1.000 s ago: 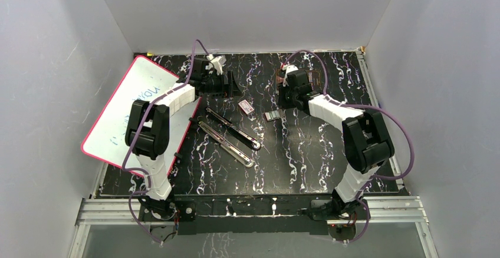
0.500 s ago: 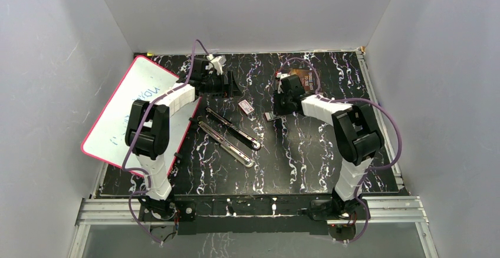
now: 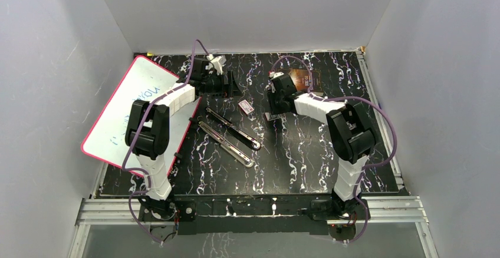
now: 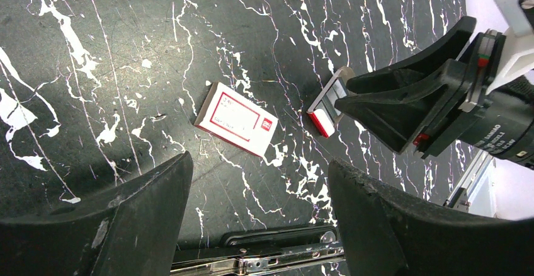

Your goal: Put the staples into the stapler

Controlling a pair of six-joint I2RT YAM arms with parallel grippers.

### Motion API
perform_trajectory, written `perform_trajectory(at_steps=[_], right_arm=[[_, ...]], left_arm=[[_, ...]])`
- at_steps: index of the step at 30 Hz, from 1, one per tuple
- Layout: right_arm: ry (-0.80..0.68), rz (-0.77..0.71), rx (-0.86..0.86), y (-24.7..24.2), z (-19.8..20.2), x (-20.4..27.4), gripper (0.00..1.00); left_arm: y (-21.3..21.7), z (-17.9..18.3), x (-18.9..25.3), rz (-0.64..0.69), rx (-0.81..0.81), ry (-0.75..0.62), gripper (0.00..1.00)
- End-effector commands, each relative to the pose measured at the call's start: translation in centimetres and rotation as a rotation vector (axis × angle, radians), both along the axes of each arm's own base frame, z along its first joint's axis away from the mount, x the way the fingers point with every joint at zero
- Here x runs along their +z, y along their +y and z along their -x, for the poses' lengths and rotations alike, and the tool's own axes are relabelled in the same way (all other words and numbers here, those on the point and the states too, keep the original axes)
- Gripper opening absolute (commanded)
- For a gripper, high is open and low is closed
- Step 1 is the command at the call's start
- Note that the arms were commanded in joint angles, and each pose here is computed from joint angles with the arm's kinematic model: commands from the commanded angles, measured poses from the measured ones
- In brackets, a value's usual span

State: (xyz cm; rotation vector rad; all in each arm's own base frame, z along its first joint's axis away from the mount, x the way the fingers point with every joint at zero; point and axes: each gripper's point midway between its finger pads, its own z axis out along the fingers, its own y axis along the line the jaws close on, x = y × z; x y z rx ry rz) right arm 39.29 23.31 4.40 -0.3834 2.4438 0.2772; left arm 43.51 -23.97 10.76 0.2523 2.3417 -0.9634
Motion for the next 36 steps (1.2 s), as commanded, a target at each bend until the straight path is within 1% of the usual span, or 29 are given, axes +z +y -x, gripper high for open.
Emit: perform_trajectory(at_steps=[1, 12, 21, 36], right_arm=[[-0.034, 0.043, -0.005, 0.4, -0.9, 0.7, 0.42], [-0.029, 0.047, -0.01, 0.5, -0.9, 0.4, 0.44], [-0.056, 0.052, -0.028, 0.2, -1.1, 1.1, 0.45], [-0.021, 0.071, -0.02, 0.1, -0.9, -0.1, 0.46]], left_arm=[[0.1, 0.2, 2.8, 0.022, -0.013, -0.059, 0.77], [0.1, 0.2, 2.9, 0.021, -0.015, -0.06, 0.77], [0.1, 0.2, 2.8, 0.021, -0.016, -0.056, 0.77], [0.1, 0.2, 2.8, 0.022, -0.018, -0.056, 0.77]])
